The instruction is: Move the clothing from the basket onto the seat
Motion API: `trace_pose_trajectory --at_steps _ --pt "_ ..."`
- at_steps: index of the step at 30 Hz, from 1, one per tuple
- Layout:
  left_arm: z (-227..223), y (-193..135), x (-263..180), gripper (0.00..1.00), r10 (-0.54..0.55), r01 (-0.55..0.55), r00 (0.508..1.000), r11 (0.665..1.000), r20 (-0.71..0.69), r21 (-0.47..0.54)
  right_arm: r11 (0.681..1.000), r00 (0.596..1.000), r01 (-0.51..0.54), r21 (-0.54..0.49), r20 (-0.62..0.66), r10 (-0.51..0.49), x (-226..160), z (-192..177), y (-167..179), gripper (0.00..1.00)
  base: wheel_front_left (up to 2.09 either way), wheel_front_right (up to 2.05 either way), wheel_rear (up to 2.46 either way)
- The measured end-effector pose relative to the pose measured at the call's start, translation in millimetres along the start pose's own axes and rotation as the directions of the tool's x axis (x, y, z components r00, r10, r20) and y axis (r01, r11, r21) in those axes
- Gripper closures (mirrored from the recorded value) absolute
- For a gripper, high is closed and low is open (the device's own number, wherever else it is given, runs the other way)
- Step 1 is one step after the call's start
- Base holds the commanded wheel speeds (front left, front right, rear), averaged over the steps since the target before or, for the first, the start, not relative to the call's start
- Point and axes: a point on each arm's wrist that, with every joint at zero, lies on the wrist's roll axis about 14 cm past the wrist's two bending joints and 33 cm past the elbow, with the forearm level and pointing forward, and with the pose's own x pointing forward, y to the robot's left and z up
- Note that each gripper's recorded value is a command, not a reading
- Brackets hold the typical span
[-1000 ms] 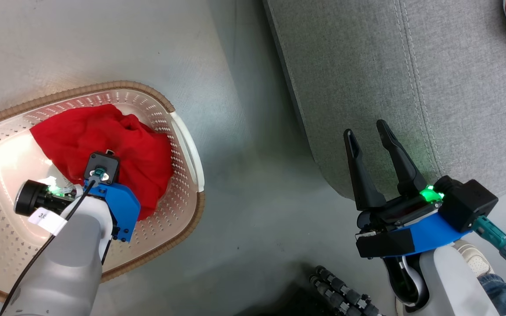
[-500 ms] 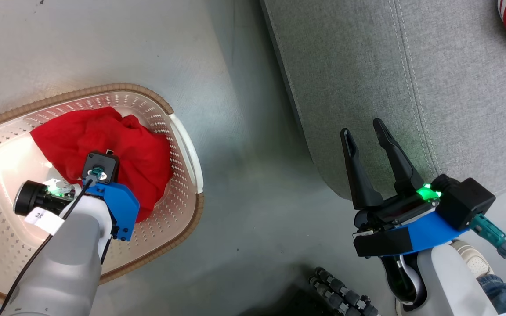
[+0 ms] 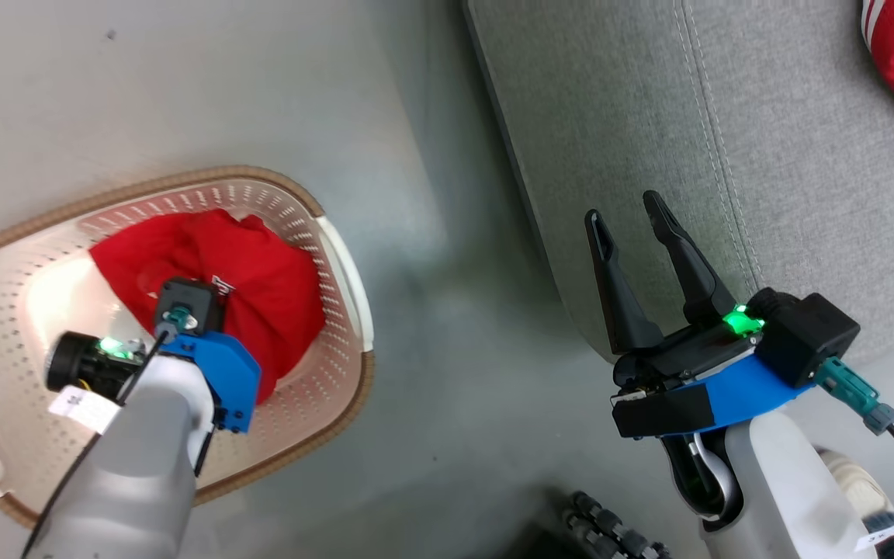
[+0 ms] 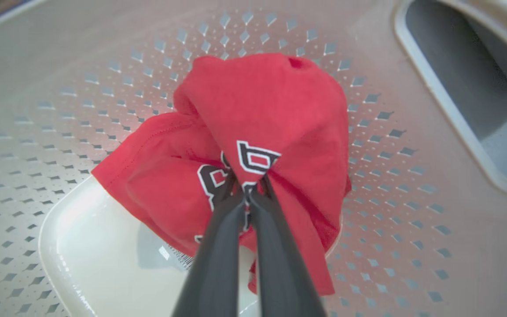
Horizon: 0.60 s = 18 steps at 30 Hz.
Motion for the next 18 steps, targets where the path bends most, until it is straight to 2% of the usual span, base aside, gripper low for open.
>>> trace_pose_trajectory --at_steps 10,18 --pt "19.5 -12.0 -43.9 1.00 0.021 -0.018 0.997 0.999 0.071 -0.042 0.998 0.995 -0.060 -0.021 0.075 0.061 -2.5 29.2 20.1 0.00 0.00 0.00 0.00" --pt "41.4 -24.6 -89.7 1.00 0.044 -0.039 0.986 0.999 0.164 -0.031 0.995 0.986 -0.102 -0.018 0.131 0.103 -18.1 53.1 37.7 0.00 0.00 0.00 0.00"
